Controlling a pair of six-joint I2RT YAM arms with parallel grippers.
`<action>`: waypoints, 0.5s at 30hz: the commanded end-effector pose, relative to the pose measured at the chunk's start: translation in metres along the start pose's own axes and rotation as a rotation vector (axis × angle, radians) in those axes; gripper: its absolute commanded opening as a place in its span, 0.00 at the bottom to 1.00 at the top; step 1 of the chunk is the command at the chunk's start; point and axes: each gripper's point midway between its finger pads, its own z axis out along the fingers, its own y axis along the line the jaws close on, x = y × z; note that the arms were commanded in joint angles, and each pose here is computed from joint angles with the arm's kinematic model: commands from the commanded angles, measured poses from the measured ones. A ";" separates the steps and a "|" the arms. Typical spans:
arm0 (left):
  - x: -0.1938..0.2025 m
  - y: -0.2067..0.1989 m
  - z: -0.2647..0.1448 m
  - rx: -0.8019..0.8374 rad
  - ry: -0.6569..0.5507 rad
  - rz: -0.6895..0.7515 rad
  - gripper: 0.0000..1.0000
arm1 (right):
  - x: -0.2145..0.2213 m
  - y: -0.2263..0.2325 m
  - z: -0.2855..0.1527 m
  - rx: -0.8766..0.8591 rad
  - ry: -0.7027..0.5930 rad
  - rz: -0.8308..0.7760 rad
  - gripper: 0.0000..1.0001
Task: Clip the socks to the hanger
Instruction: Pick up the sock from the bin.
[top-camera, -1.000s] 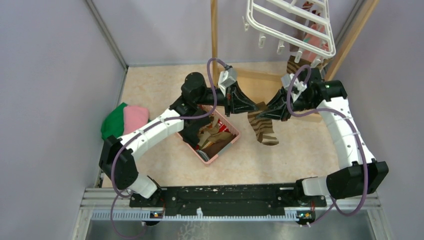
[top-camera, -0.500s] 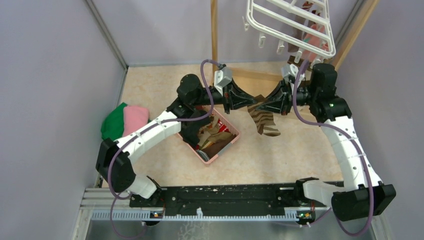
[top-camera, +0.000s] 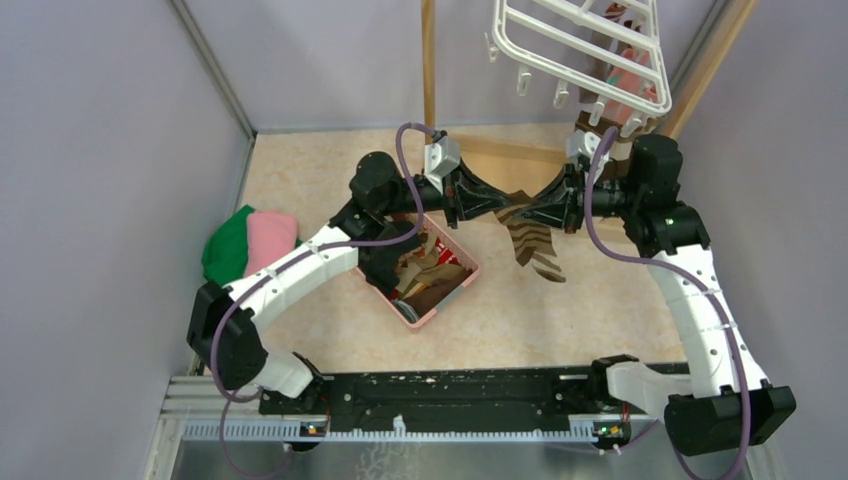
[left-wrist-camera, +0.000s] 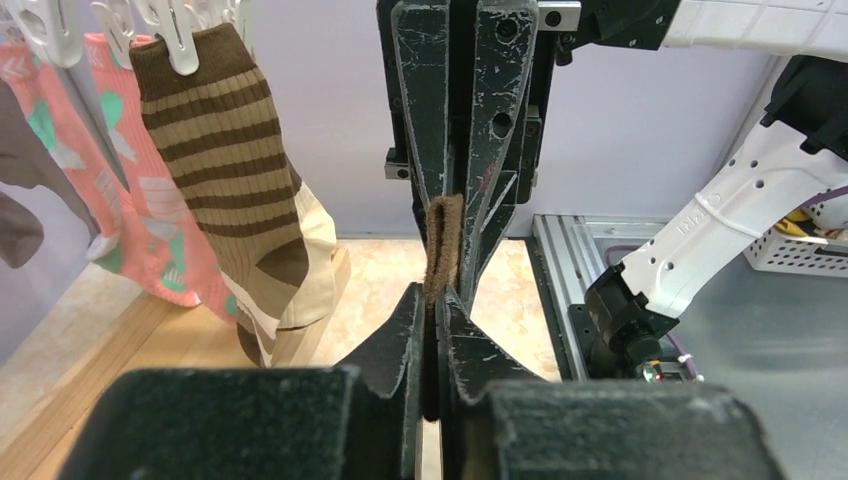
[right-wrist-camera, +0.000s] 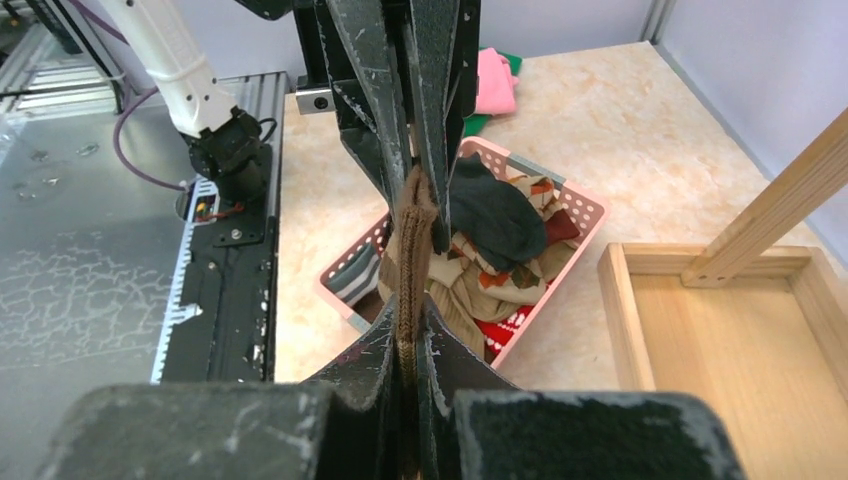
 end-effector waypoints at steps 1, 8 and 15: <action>-0.027 -0.002 -0.008 -0.025 -0.047 0.079 0.16 | -0.006 0.008 -0.008 0.021 0.004 -0.084 0.00; -0.040 0.006 -0.024 -0.112 -0.082 0.136 0.53 | -0.006 0.013 -0.023 0.007 -0.023 -0.099 0.00; -0.055 0.005 -0.038 -0.162 -0.166 0.169 0.99 | 0.001 0.008 -0.034 0.068 -0.001 -0.128 0.00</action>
